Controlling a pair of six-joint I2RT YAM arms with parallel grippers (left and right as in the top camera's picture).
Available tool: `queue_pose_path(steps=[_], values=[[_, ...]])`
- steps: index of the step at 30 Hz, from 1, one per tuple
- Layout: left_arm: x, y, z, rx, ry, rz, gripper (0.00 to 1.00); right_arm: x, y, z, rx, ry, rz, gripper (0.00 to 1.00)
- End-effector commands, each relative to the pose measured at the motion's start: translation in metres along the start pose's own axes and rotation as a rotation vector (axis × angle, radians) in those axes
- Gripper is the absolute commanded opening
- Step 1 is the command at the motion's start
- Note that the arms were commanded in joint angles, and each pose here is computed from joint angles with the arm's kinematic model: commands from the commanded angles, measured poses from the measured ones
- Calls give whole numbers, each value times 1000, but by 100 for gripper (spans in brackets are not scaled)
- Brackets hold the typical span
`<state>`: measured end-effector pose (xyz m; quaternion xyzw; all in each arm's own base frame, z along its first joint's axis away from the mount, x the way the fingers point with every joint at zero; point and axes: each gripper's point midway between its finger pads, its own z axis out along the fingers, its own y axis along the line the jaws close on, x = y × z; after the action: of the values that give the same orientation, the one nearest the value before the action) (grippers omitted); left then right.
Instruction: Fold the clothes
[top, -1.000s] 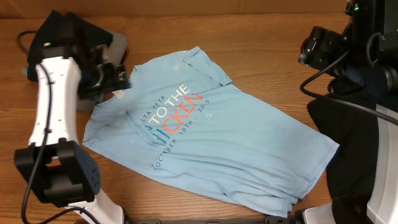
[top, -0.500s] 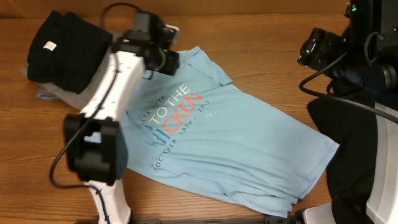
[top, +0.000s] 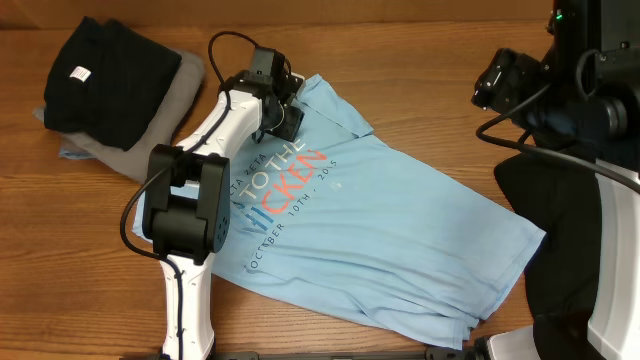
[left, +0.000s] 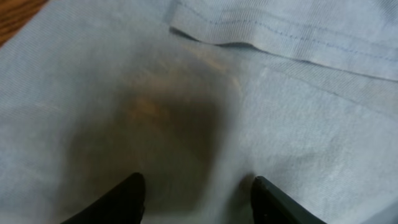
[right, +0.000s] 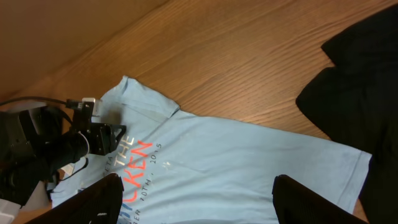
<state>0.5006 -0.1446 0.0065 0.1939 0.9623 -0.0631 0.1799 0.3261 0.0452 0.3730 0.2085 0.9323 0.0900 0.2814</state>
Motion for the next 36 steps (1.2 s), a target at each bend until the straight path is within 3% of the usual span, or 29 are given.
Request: queue_pose_path(steps=[1,4,9,11,15,23,30,36], values=[[18,14,21,-27,56,-18,60,0,-1,2,4,4,15,80],[23,40,25,-136,69,-59,61,0,-1,2,4,4,15,80],[27,110,18,-339,22,-290,66,0,-1,3,4,4,15,80],[26,136,12,-327,-26,-432,65,1,-2,5,10,13,15,83],[10,144,7,-141,-103,-507,64,12,-8,23,51,72,13,86],[-45,133,-40,77,-231,-491,75,48,-43,101,211,223,98,86],[-88,121,-127,96,-301,-366,79,76,-117,177,337,294,258,75],[-94,104,-217,86,-333,-332,80,84,-180,223,330,264,345,70]])
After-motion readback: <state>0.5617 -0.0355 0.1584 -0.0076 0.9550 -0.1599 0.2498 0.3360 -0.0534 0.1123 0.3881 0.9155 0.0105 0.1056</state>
